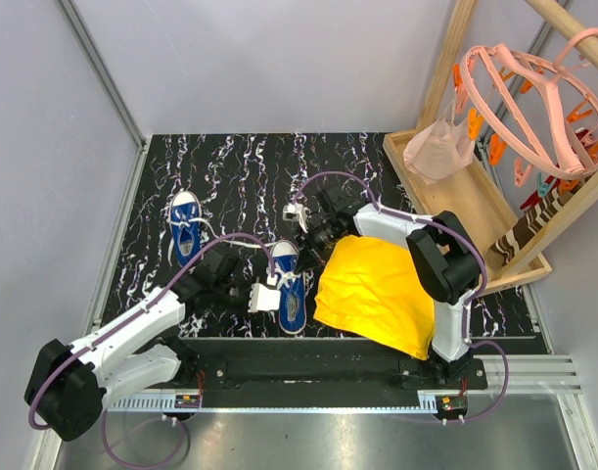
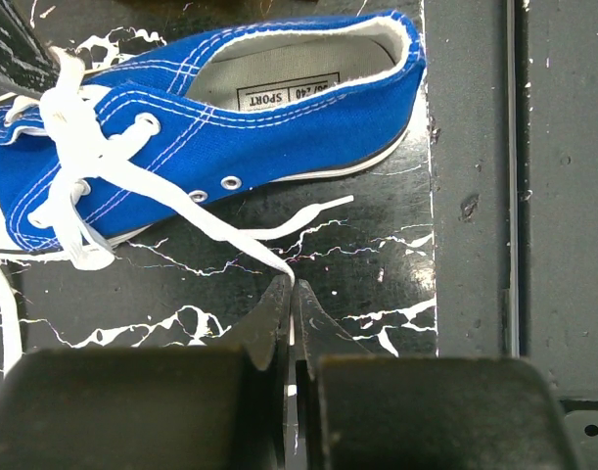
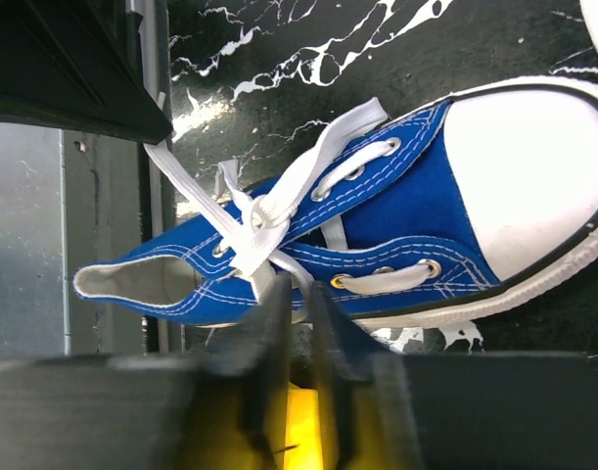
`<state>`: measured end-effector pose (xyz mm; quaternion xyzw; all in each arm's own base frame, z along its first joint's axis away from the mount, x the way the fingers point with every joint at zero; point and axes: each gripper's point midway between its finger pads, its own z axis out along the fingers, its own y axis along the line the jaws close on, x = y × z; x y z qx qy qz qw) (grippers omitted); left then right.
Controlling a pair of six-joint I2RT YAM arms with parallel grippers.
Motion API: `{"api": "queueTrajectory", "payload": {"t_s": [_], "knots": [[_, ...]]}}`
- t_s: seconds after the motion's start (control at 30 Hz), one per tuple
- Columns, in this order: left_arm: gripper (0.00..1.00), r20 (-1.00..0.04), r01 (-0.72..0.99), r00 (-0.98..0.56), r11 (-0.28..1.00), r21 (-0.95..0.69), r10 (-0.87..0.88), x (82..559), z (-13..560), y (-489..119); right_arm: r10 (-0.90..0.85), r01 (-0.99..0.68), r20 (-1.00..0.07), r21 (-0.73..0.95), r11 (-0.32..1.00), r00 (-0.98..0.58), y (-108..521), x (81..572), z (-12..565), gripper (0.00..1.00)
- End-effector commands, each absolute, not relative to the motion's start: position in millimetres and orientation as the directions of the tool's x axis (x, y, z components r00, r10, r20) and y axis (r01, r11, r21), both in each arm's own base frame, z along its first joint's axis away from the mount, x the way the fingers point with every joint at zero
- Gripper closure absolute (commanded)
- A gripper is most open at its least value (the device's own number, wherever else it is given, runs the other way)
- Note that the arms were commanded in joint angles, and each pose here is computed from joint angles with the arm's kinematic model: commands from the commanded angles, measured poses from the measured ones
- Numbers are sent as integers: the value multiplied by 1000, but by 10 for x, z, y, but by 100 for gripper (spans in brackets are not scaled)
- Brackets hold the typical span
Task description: Tie the shoes
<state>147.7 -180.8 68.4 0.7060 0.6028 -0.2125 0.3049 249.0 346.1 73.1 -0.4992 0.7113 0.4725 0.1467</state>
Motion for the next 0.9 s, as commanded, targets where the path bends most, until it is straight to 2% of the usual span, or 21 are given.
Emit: {"api": "queueTrajectory", "payload": {"t_s": [0.0,0.03,0.07,0.1,0.17,0.3,0.4,0.63,0.87], "knots": [[100,-692,982,173,-72,172,701,1483,735,-1851,-571,-888,-719,458,39,-396,3530,2525,846,100],[97,-697,985,151,-45,168,701,1516,751,-1836,-569,-892,-722,449,47,-393,3521,2533,879,100],[89,-715,989,106,-2,145,691,1542,803,-1840,-572,-894,-719,445,57,-394,3504,2530,881,100],[69,-736,990,82,30,137,672,1579,872,-1837,-575,-898,-719,434,69,-392,3487,2541,882,100],[59,-791,985,-5,141,104,612,1755,1041,-1789,-573,-904,-722,420,84,-389,3458,2537,911,100],[46,-809,944,-69,302,137,584,2199,1181,-1688,-564,-907,-722,401,131,-401,3422,2554,919,100],[45,-815,921,-8,322,220,579,2475,1234,-1727,-547,-910,-733,384,156,-403,3408,2584,966,100],[45,-775,912,207,169,374,597,2751,1132,-1901,-540,-900,-725,395,182,-427,3404,2582,942,100],[47,-744,910,319,28,413,587,2782,979,-2120,-535,-899,-726,394,191,-432,3410,2570,953,100]]}}
